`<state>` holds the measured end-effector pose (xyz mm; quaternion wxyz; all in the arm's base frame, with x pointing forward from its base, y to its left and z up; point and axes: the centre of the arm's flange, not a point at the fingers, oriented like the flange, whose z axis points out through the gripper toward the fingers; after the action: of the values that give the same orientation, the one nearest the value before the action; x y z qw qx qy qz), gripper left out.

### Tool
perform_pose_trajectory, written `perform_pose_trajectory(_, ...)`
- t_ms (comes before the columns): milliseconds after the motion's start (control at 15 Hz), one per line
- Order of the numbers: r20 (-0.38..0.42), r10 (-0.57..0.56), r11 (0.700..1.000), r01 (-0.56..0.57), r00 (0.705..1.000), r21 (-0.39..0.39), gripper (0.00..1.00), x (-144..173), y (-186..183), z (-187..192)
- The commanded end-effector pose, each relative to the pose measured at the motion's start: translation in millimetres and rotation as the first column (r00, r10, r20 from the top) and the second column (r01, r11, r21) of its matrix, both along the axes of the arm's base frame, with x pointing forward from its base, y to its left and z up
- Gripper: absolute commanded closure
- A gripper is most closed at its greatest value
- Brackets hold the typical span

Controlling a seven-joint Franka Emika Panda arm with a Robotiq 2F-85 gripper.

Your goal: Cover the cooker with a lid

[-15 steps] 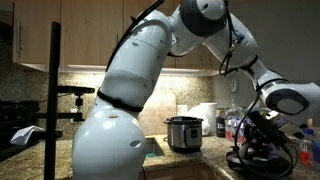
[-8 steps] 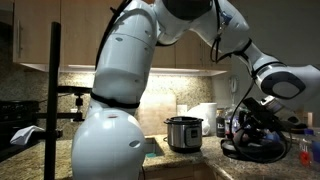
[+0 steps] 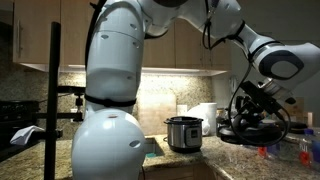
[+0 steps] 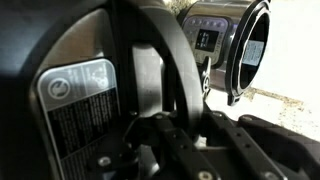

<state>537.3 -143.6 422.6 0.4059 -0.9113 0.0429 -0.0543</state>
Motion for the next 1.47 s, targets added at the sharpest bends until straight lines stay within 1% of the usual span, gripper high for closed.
perform_pose_trajectory(0,-0.002,0.0,1.0,0.0,1.0,0.0,0.95,-0.2,-0.2,-0.9)
perform_pose_trajectory(67,-0.025,0.01,1.0,-0.01,1.0,0.012,0.95,2.6,-1.3,-5.4)
perform_pose_trajectory(133,-0.031,0.022,1.0,-0.021,0.999,0.02,0.94,6.0,-0.1,-6.1)
perform_pose_trajectory(333,-0.032,0.069,0.997,-0.068,0.997,0.037,0.94,9.7,9.0,-0.7)
perform_pose_trajectory(467,-0.001,0.065,0.997,-0.065,0.998,0.03,0.94,3.4,18.1,8.8)
perform_pose_trajectory(800,0.081,0.108,0.994,-0.11,0.991,0.024,0.94,-1.9,45.4,62.1)
perform_pose_trajectory(1000,0.121,0.157,0.987,-0.161,0.98,0.024,0.95,-5.4,74.3,92.3)
perform_pose_trajectory(1133,0.139,0.18,0.982,-0.186,0.974,0.037,0.94,-3.5,95.7,108.9)
perform_pose_trajectory(1400,0.15,0.267,0.96,-0.276,0.952,0.041,0.94,2.4,156.8,120.6)
